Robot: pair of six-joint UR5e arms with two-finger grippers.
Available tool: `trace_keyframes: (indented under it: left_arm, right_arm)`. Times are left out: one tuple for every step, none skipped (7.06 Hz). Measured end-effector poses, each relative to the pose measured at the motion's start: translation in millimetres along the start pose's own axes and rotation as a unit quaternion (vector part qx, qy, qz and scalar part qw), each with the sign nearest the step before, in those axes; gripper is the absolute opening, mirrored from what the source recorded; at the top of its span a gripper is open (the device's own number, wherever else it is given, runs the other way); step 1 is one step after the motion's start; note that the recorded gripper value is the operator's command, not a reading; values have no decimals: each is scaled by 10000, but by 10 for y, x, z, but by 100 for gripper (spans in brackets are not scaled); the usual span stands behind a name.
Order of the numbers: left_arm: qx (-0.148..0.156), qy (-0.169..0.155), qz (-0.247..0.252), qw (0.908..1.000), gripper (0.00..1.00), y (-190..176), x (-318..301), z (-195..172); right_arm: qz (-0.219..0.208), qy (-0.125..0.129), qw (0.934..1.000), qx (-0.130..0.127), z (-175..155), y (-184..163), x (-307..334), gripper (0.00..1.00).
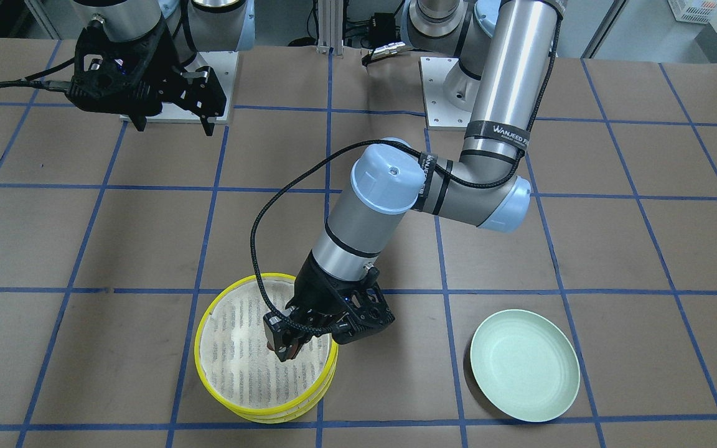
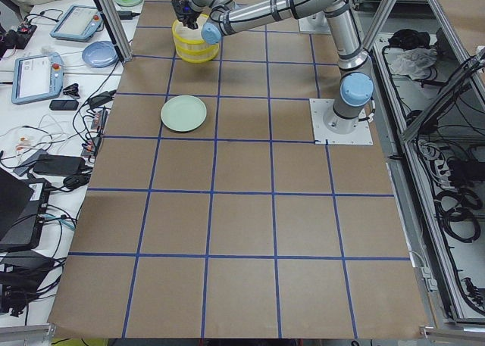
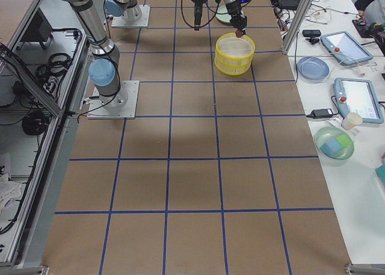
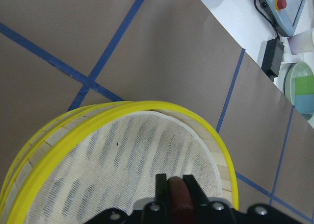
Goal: Stack buns with steamer
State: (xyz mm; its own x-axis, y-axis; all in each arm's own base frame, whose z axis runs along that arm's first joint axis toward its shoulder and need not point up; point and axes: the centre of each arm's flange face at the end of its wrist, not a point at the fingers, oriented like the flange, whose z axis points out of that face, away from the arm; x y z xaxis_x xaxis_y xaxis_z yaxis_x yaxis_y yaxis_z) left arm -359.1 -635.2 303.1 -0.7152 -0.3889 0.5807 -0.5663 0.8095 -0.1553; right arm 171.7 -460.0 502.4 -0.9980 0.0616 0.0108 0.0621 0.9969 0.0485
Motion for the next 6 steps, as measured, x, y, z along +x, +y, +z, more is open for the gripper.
trace_keyframes:
  left_arm:
    - [21, 47, 16, 10000, 100, 23, 14, 12]
    - [42, 97, 28, 9999, 100, 27, 37, -20]
    - [57, 171, 83, 9998, 100, 18, 78, -93]
    - [108, 236, 293, 9992, 100, -72, 103, -220]
    - [117, 206, 672, 9975, 100, -307, 42, -410]
    - [-9, 63, 1100, 9939, 100, -597, -93, -644]
  right_arm:
    - [5, 5, 10000, -5, 6, -4, 0, 100]
    - [7, 5, 10000, -16, 17, -7, -1, 100]
    - [7, -6, 10000, -33, 33, -10, -4, 100]
    - [8, -15, 10000, -44, 42, -9, -6, 100]
    - [10, -20, 10000, -42, 39, -4, -6, 100]
    - [17, -24, 10000, -31, 32, 2, -6, 100]
